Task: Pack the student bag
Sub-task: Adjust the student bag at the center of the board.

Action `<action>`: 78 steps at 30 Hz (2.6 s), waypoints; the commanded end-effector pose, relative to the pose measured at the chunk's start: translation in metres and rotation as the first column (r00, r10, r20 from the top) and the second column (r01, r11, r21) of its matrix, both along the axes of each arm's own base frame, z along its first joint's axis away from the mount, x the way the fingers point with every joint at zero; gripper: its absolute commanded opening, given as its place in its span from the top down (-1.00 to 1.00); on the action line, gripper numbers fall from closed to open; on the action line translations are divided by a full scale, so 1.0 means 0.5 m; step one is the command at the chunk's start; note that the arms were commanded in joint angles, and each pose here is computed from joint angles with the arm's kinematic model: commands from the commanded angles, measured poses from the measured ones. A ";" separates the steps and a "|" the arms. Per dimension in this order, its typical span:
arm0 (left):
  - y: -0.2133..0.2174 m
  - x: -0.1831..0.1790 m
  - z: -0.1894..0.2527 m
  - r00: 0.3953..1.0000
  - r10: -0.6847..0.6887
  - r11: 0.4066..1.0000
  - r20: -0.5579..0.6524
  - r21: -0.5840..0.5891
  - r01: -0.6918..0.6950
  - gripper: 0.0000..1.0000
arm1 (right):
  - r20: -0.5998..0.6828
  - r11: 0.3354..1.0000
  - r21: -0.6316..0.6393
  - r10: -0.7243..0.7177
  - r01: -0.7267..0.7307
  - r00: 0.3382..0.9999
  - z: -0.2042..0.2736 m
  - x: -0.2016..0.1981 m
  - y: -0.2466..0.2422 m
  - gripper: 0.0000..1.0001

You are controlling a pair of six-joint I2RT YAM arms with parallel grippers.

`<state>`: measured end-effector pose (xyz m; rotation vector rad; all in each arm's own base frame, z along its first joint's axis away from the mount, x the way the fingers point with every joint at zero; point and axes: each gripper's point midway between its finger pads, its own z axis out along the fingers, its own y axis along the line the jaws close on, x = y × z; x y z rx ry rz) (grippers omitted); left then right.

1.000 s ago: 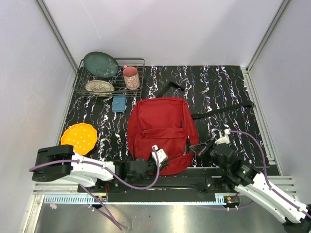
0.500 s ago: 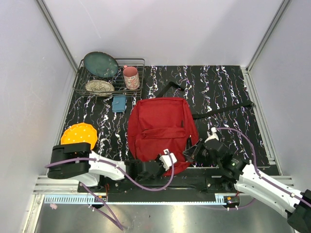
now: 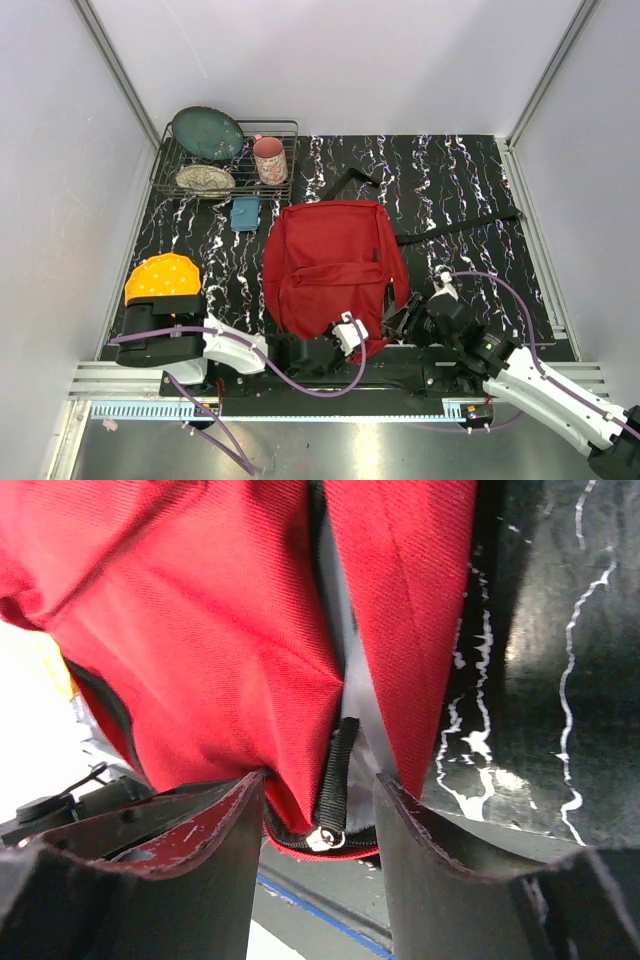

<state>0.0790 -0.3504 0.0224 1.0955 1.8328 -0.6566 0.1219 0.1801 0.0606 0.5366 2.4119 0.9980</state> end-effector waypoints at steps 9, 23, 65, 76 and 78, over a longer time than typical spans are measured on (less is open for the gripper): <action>0.029 -0.012 -0.028 0.999 0.030 0.999 -0.038 0.037 -0.029 0.81 | 0.115 0.999 0.015 -0.037 0.036 0.993 0.030 0.073 0.037 -0.03; 0.064 0.018 0.039 0.994 0.107 0.992 0.021 -0.067 -0.106 1.00 | 0.165 0.993 0.086 -0.096 0.083 0.982 0.037 0.118 0.064 -0.11; 0.114 0.049 0.069 0.976 0.212 0.972 0.054 -0.112 -0.205 0.81 | 0.234 0.903 0.354 0.165 -0.242 0.958 0.053 0.152 0.275 0.78; 0.142 0.080 0.103 0.949 0.288 0.954 0.124 -0.121 -0.274 -0.17 | 0.313 0.992 -0.127 0.032 0.008 0.949 0.143 0.194 0.104 1.00; 0.138 0.083 0.106 0.948 0.287 0.955 0.140 -0.116 -0.272 -0.17 | 0.338 0.985 -0.171 0.021 0.040 0.941 0.180 0.202 0.084 1.00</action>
